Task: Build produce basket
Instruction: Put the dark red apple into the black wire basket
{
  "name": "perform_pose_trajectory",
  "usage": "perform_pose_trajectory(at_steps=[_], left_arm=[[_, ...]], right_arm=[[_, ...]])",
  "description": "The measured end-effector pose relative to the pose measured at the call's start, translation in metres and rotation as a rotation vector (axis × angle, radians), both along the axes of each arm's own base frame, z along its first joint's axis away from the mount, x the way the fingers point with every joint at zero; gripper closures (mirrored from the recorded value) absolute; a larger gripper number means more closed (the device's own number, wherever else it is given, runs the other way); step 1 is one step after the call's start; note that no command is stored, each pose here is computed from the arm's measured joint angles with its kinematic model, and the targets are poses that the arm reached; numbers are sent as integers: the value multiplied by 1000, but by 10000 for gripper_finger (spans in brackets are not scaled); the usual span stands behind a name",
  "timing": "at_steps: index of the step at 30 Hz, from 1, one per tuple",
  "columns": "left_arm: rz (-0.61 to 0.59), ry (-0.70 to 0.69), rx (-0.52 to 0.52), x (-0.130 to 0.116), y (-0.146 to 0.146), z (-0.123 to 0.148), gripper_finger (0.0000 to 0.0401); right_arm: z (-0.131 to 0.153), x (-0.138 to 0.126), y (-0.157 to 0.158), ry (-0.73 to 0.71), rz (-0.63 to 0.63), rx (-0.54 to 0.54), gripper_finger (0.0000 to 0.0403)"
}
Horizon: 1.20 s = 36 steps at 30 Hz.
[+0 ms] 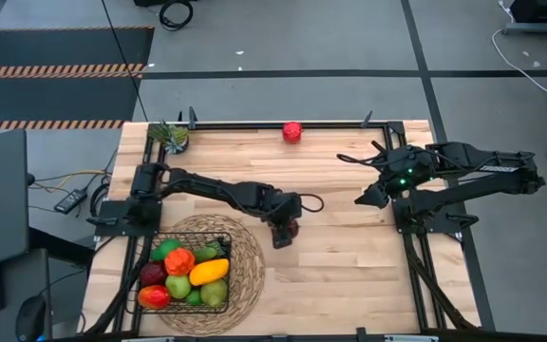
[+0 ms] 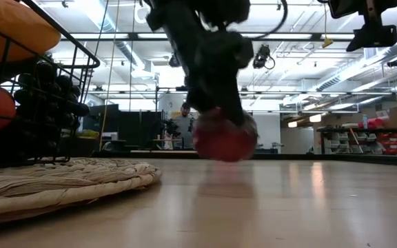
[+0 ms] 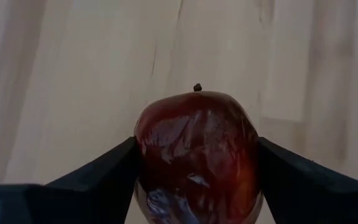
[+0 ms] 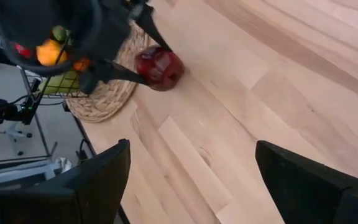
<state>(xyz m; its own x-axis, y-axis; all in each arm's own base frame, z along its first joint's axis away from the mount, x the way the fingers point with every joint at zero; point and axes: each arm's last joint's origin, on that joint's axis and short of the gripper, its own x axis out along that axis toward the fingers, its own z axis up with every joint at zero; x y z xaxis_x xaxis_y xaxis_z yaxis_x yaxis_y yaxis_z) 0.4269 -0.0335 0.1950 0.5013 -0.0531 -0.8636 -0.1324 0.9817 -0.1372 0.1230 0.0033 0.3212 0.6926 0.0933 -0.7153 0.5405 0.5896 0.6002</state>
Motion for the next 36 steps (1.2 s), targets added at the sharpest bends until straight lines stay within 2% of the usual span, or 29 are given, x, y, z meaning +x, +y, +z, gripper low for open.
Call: perform_pose_trajectory(at_steps=[11,17,26,33,36], left_arm=[[144,-21,-98,-53,-4,87,114],[90,-47,-134,-87,-34,122,114],[92,25,-235,-123,-87,144,115],[80,107,-264,-152,-120,167,115],[77,182,-243,-168,-132,168,115]], right_arm=[[1,1,-1,-17,6,-60,54],[2,2,-2,-42,14,-85,54],[3,3,-1,-49,46,-116,54],[3,3,-1,-54,71,-139,54],[3,3,-1,-58,72,-141,54]])
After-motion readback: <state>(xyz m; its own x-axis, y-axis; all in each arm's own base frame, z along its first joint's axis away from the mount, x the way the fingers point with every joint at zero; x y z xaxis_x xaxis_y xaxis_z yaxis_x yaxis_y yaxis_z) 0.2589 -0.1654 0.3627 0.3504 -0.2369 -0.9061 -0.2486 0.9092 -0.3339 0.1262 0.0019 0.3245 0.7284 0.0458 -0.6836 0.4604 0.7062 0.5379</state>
